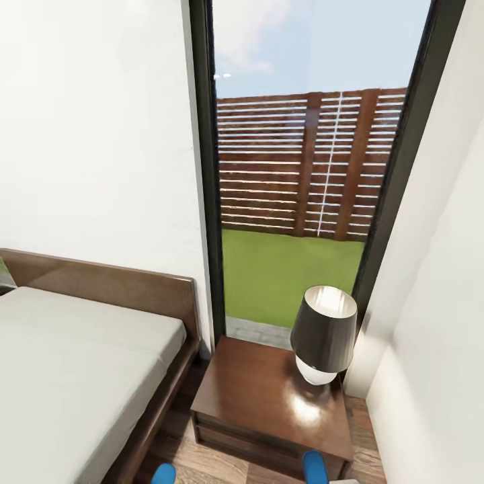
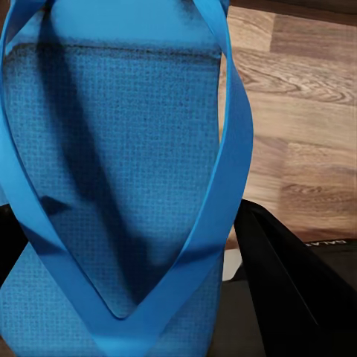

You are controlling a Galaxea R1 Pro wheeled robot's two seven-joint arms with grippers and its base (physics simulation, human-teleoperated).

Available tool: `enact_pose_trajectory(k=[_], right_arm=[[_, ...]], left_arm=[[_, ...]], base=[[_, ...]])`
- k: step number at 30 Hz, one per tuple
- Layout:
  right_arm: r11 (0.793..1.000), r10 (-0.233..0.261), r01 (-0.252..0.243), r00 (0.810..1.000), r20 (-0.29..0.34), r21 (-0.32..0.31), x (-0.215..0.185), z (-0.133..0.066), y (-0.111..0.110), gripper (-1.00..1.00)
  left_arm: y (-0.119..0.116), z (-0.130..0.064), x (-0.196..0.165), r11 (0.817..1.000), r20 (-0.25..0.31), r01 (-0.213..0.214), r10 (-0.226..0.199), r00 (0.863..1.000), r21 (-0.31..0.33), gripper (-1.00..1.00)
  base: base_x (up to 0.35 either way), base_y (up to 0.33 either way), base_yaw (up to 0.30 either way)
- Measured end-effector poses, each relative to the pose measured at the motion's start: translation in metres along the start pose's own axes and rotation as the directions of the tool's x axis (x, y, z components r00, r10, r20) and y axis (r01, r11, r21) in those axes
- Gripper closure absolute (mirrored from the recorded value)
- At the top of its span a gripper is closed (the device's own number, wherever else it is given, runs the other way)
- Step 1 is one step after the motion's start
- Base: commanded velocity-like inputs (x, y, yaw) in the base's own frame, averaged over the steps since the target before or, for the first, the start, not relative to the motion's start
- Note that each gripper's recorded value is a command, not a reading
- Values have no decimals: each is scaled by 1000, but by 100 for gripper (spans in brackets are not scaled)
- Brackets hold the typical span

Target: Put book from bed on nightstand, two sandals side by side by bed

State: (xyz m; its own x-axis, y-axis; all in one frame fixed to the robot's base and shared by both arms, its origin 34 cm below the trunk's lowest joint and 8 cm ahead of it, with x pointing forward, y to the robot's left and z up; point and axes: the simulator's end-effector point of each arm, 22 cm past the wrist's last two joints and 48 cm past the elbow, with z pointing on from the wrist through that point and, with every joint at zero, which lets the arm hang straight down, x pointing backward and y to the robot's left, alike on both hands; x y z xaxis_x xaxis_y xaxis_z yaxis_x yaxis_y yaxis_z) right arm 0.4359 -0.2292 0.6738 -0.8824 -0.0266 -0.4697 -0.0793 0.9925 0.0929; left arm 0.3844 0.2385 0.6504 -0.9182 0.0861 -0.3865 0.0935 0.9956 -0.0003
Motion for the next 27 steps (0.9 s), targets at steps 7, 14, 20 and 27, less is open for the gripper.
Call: enact_pose_trajectory(k=[7, 14, 20, 27], right_arm=[[999, 16, -11, 995, -97, 50, 47, -6, -27, 100], [996, 28, -13, 986, -164, 92, 81, -15, -54, 100], [995, 34, -14, 980, -195, 103, 100, -20, -59, 100], [994, 39, -15, 972, -233, 106, 123, -26, -58, 100]], left_arm=[[-3, 0, 0, 1000, -1, 1, -1, 1000, 4, 100], [-5, -1, 16, 1000, -20, 1, -1, 1000, 7, 100], [-6, -2, 23, 1000, -29, 1, -1, 1000, 8, 100], [-7, -4, 39, 1000, -49, 6, -6, 999, 7, 100]], base=[[0, 0, 0], [0, 0, 0], [0, 0, 0], [0, 0, 0]])
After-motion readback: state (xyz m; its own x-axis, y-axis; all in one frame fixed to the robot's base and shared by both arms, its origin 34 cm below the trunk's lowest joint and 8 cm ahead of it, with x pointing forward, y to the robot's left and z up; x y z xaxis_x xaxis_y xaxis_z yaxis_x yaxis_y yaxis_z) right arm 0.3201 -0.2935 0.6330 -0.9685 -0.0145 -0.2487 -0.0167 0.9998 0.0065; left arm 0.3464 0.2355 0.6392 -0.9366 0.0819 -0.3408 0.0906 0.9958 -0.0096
